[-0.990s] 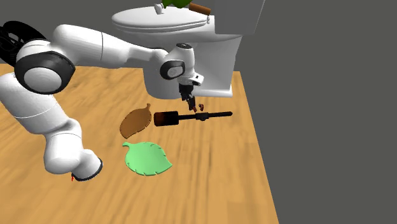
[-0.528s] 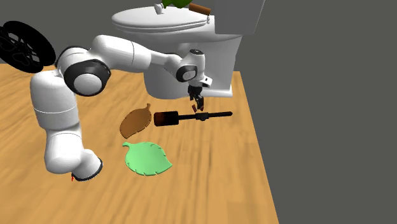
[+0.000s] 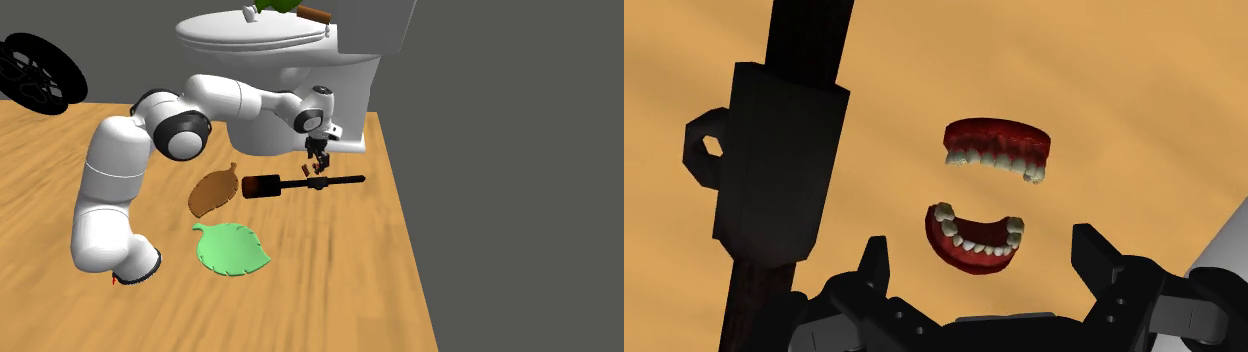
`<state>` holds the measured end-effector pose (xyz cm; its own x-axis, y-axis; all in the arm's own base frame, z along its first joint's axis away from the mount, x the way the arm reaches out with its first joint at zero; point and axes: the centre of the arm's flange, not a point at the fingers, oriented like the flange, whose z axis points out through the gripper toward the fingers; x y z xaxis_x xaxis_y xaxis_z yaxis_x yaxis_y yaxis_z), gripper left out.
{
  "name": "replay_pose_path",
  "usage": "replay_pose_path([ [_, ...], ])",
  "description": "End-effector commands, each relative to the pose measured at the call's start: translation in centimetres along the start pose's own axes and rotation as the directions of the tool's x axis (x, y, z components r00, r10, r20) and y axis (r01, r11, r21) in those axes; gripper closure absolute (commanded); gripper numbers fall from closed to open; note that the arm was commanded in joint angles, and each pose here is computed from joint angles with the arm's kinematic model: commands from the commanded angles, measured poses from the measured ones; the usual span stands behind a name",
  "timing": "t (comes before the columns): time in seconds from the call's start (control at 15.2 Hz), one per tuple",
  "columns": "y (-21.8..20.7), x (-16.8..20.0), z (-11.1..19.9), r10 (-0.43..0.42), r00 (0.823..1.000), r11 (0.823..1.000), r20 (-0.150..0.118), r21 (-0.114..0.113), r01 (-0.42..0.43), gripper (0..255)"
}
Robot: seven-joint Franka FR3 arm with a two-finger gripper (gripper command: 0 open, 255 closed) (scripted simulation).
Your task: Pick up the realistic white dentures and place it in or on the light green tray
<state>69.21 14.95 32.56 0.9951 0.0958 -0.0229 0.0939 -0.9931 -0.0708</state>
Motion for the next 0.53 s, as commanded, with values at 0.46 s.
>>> replay_pose_path([
  [0.46,-0.1,0.1,3.4,0.000,1.000,1.000,0.000,0.000,0.000,0],
])
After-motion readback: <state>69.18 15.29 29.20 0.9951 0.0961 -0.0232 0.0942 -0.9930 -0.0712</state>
